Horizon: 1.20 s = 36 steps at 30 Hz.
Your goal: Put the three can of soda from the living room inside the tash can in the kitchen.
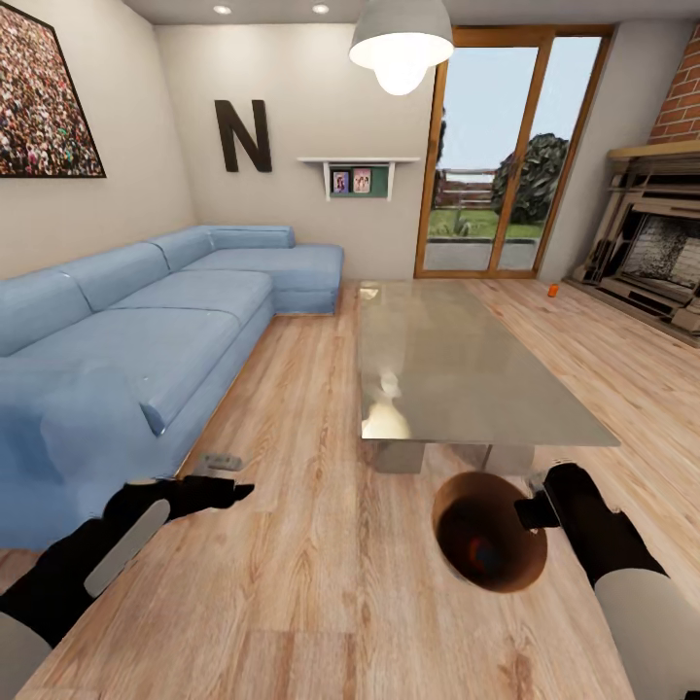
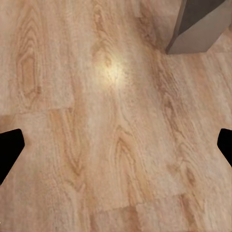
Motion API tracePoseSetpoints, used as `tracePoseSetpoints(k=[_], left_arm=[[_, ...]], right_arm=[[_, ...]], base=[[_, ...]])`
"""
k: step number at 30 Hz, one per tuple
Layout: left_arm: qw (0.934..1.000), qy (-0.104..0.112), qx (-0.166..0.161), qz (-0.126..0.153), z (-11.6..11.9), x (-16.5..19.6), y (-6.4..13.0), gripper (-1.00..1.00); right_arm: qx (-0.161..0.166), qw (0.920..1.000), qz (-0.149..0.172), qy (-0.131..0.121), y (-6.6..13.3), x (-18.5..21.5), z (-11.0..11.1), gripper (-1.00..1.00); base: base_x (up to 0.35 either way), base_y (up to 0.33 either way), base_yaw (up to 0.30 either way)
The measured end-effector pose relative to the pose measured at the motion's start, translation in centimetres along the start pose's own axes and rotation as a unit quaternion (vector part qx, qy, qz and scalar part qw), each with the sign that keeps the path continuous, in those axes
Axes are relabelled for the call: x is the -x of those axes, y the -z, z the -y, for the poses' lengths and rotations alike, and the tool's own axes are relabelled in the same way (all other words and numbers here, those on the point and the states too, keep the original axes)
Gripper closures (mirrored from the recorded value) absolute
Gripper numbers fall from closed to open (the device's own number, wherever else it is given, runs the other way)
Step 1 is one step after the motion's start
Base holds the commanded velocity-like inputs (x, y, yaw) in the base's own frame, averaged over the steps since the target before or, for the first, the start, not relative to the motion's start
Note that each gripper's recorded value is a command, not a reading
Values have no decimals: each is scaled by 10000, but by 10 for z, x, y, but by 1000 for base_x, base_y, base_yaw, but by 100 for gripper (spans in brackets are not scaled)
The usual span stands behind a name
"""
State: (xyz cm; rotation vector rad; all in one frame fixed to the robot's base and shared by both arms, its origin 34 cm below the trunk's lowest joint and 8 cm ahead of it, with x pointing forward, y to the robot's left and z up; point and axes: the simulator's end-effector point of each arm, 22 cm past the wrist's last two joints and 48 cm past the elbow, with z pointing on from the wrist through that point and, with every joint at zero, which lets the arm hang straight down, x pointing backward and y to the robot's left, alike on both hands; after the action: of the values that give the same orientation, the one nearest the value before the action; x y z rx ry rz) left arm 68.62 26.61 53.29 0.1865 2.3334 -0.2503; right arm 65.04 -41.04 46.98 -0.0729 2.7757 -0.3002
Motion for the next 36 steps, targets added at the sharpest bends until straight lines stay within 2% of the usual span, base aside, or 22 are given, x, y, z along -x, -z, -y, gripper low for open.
tracePoseSetpoints(k=[5, 10, 11, 12, 15, 18, 21, 23, 26, 27, 29, 32, 36], left_arm=[[9994, 75, 62, 323, -5, -13, -4, -100], [9979, 144, 186, 607, -14, -28, -8, -100], [9976, 137, 235, 644, -18, -31, -9, -100], [9960, 73, 441, 773, -34, -43, -13, -100], [9944, 43, 633, 844, -51, -65, -18, -100], [9931, -3, 728, 915, -59, -80, -21, -100], [9923, -145, 797, 937, -61, -107, -28, -100], [9922, -189, 810, 930, -60, -118, -31, -100], [9919, -205, 830, 944, -59, -125, -33, -100], [9916, -210, 843, 955, -59, -128, -34, -100], [9914, -215, 859, 961, -60, -131, -35, -100], [9913, -214, 892, 945, -62, -137, -35, -100], [9914, -182, 886, 942, -59, -149, -35, -100]], right_arm=[[54, 9997, 218, -38, 7, -7, -3, 100], [-117, 9991, 406, -20, 16, -24, 5, 100], [-120, 9989, 441, -31, 18, -27, 5, 100], [-115, 9986, 515, -49, 22, -38, 4, 100], [-84, 9990, 441, -52, 18, -58, 2, 100], [-152, 9975, 696, 1, 16, -60, 9, 100], [-117, 9933, 1149, -31, 10, -70, 19, 100], [-116, 9903, 1374, 147, 7, -75, 21, 100], [138, 9866, 1609, 234, 5, -80, 9, 100], [176, 9843, 1721, 354, 4, -86, 7, 100], [182, 9817, 1853, 403, 3, -95, 11, 100], [86, 9741, 2232, 348, 4, -101, 30, 100], [247, 9658, 2577, 144, 9, -103, 43, 100]], base=[[0, 0, 0], [0, 0, 0], [0, 0, 0], [0, 0, 0], [0, 0, 0], [0, 0, 0], [0, 0, 0], [0, 0, 0], [0, 0, 0], [0, 0, 0], [0, 0, 0], [0, 0, 0], [0, 0, 0]])
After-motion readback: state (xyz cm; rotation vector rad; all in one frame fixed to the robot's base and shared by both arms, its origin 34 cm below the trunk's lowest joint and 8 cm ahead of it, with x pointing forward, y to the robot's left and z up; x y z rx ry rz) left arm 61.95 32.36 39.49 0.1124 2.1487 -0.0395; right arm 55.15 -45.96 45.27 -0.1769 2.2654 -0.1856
